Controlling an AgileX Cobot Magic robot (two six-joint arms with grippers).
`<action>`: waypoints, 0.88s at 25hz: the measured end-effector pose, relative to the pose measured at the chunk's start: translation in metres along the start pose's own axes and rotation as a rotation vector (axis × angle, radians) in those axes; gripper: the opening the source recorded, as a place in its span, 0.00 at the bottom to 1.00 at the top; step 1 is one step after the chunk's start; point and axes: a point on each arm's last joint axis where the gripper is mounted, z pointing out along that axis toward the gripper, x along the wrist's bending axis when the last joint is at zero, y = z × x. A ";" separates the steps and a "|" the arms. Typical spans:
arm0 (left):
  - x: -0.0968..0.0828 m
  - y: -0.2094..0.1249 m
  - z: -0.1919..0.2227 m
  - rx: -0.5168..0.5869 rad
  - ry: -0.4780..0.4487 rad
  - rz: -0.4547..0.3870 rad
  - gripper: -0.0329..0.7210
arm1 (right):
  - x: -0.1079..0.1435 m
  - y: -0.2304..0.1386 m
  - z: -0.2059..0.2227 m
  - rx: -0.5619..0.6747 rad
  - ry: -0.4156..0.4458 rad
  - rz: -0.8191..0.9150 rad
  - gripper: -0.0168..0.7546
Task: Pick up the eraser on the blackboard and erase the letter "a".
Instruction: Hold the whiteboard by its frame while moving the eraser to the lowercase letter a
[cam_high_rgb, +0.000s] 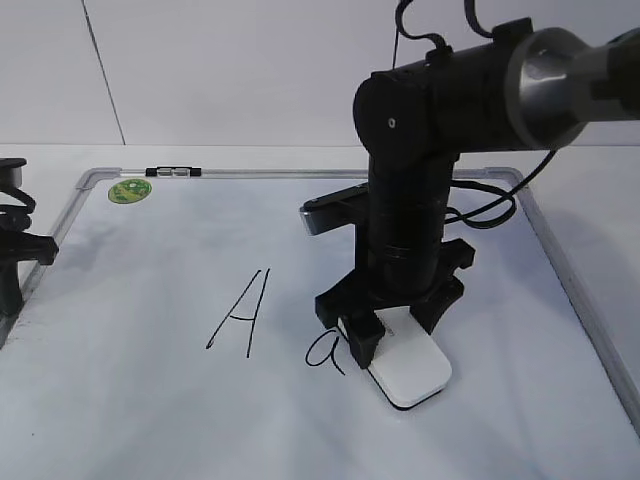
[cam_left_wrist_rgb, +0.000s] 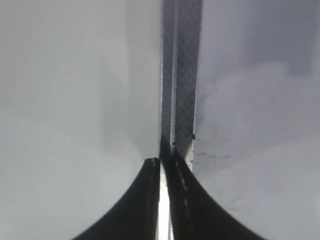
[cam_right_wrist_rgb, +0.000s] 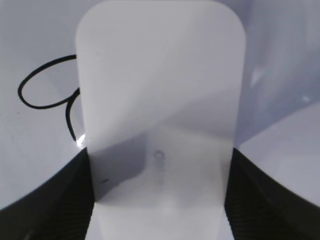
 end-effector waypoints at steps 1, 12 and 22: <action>0.000 0.000 0.000 0.000 0.000 0.000 0.08 | 0.000 0.000 0.001 0.002 0.000 -0.002 0.75; 0.000 0.000 0.000 0.000 0.005 0.004 0.08 | 0.011 -0.001 0.001 0.000 0.000 -0.043 0.75; 0.001 0.000 0.000 -0.002 0.007 0.007 0.08 | 0.045 -0.006 0.002 -0.003 -0.007 -0.139 0.75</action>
